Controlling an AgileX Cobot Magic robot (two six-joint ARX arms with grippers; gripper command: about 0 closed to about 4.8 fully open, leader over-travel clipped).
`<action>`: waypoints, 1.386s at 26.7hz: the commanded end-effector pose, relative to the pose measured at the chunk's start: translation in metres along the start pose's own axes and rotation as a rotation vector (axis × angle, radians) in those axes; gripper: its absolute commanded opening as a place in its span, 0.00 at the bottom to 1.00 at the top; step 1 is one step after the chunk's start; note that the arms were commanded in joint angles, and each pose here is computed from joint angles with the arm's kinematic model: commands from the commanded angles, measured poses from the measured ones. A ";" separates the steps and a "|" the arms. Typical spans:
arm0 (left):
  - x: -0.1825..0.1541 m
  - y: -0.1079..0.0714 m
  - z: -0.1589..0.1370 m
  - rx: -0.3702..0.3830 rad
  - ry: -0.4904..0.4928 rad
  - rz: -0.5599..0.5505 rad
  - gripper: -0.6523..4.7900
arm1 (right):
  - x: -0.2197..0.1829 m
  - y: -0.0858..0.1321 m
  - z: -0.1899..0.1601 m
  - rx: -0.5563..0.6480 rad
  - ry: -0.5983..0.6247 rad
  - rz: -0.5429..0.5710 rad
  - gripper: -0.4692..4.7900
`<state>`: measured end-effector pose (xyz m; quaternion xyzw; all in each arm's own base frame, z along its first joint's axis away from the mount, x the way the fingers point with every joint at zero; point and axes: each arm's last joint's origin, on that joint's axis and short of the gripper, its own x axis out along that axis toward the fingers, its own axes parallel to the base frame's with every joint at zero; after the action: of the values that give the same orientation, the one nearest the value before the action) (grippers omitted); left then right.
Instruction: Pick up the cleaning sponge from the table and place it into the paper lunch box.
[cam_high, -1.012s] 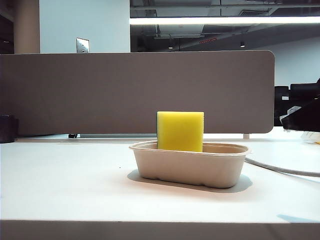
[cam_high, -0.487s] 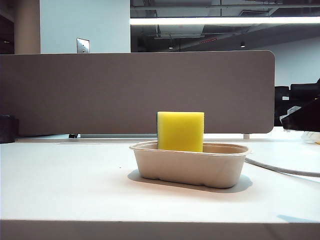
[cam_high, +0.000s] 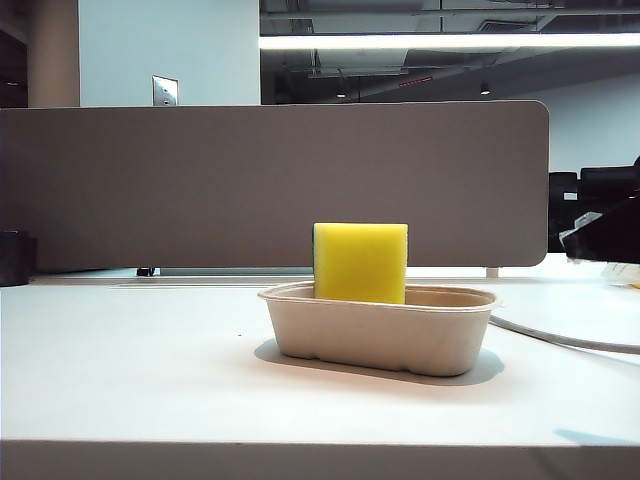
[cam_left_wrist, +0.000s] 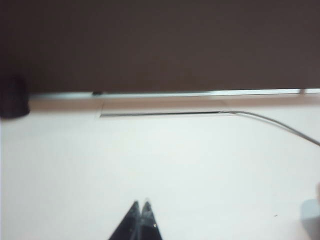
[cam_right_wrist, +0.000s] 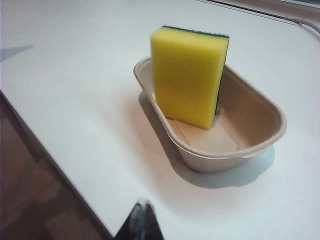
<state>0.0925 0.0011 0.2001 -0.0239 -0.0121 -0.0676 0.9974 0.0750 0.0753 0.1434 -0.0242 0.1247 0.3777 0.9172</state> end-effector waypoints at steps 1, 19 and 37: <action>0.003 0.001 -0.012 -0.042 -0.073 0.003 0.11 | 0.000 0.000 0.002 0.001 -0.020 0.001 0.08; 0.003 0.007 -0.031 -0.052 -0.021 0.172 0.11 | 0.000 0.000 0.002 0.001 -0.020 0.001 0.08; 0.004 0.004 -0.029 -0.049 -0.038 0.128 0.11 | 0.000 0.000 0.002 0.000 -0.021 0.001 0.08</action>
<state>0.0973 0.0033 0.1685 -0.0521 -0.0175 0.0014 0.9985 0.0750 0.0753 0.1435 -0.0240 0.1242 0.3777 0.9172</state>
